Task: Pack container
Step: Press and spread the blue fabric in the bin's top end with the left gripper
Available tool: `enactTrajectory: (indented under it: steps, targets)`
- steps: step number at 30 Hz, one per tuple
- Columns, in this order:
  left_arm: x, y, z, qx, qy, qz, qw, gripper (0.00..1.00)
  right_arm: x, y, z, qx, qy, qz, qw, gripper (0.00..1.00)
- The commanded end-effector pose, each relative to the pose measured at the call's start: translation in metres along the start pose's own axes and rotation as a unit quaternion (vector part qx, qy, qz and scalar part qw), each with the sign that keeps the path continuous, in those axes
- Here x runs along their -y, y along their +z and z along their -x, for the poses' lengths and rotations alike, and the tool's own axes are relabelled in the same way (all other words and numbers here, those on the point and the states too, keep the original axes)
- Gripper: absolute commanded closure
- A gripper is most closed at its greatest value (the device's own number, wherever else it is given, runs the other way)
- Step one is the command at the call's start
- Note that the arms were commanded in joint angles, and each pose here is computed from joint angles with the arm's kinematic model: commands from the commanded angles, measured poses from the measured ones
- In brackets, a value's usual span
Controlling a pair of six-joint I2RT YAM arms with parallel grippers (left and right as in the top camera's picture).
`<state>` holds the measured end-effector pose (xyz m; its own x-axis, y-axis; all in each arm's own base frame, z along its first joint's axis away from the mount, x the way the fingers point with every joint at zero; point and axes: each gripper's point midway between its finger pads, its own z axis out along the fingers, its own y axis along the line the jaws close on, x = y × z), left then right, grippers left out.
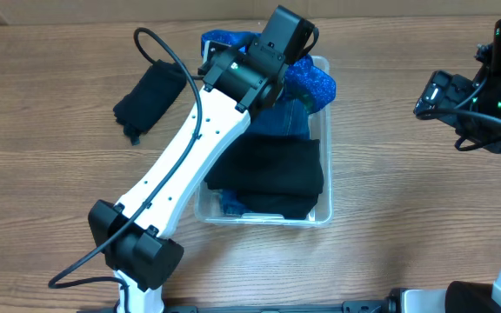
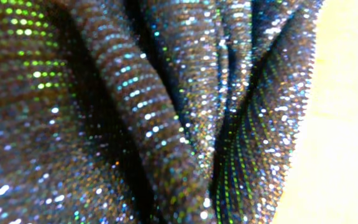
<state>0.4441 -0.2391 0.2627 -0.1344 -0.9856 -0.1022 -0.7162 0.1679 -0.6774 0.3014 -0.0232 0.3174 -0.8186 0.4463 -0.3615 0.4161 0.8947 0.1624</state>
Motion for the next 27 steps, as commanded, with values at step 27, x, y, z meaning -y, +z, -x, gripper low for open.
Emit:
enactTrajectory:
  steps: [27]
  targets:
    - [-0.049,0.079,-0.02,-0.016,-0.022,0.026,0.999,0.95,0.001,-0.009,-0.001,0.013,-0.001,0.007,1.0,0.07]
